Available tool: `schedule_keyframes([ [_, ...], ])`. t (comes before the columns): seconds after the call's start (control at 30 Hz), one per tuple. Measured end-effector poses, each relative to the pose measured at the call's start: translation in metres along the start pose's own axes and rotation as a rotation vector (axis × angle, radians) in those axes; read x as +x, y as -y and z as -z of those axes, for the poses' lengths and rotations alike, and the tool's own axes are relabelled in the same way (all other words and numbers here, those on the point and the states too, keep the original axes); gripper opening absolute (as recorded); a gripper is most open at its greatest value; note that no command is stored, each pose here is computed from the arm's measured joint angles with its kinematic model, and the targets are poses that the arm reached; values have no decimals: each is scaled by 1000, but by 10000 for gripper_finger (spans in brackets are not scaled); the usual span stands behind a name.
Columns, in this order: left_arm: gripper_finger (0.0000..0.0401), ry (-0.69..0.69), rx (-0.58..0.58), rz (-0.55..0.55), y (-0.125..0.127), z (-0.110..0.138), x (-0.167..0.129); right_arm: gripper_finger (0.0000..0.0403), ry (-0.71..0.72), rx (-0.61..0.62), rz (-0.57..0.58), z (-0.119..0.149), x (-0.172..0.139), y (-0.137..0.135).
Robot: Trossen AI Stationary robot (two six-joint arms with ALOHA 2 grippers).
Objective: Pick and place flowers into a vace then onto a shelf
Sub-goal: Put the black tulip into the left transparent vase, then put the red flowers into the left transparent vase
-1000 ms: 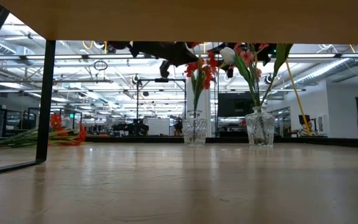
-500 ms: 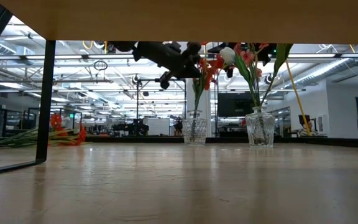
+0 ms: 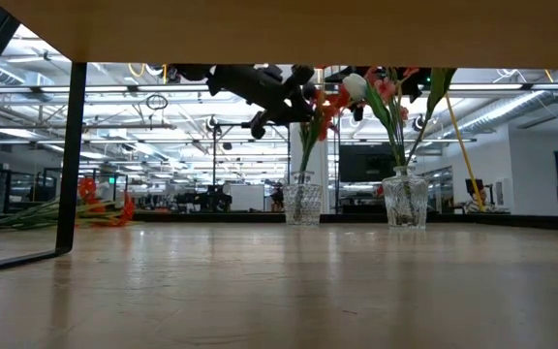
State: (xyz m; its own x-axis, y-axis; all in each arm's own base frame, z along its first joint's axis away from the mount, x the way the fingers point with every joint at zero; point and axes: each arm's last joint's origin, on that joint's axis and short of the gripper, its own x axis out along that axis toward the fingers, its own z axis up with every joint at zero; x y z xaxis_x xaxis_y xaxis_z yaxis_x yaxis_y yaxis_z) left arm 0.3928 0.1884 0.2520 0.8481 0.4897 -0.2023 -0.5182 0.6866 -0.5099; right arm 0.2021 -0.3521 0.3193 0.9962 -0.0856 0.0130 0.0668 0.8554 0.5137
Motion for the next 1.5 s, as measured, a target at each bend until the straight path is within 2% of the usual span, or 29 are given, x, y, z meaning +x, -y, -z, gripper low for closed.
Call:
schedule_keyframes([
  [0.17, 54, 3, 49, 14, 3, -1, -1, 226, 0, 2, 0, 0, 0, 0],
  [0.33, 34, 2, 221, 19, 8, 2, -2, 226, 0, 2, 0, 0, 0, 0],
  [0.4, 22, -23, 246, -9, 9, 6, -3, 226, 0, 2, 0, 0, 0, 0],
  [0.5, 5, -33, 227, -42, 10, 8, -4, 226, 0, 3, 0, 0, 0, 0],
  [0.63, 21, 7, 170, -57, 13, 5, -6, 226, 0, 3, 0, 0, 0, 0],
  [0.7, 35, 15, 128, 17, 16, 2, -5, 226, 0, 2, -1, 0, 0, 0],
  [0.77, 45, 33, 136, 84, 18, -2, -5, 226, 0, 2, -1, 0, 0, 0],
  [1.0, 63, 116, 129, 141, 25, -13, -9, 226, 0, 2, 0, 0, 0, 0],
  [1.33, 82, 57, 139, 30, 11, -9, -7, 226, 1, -1, 0, 0, 0, 0],
  [1.5, 75, 45, 41, 58, 8, -12, -7, 226, 1, -1, 0, 0, 0, 0],
])
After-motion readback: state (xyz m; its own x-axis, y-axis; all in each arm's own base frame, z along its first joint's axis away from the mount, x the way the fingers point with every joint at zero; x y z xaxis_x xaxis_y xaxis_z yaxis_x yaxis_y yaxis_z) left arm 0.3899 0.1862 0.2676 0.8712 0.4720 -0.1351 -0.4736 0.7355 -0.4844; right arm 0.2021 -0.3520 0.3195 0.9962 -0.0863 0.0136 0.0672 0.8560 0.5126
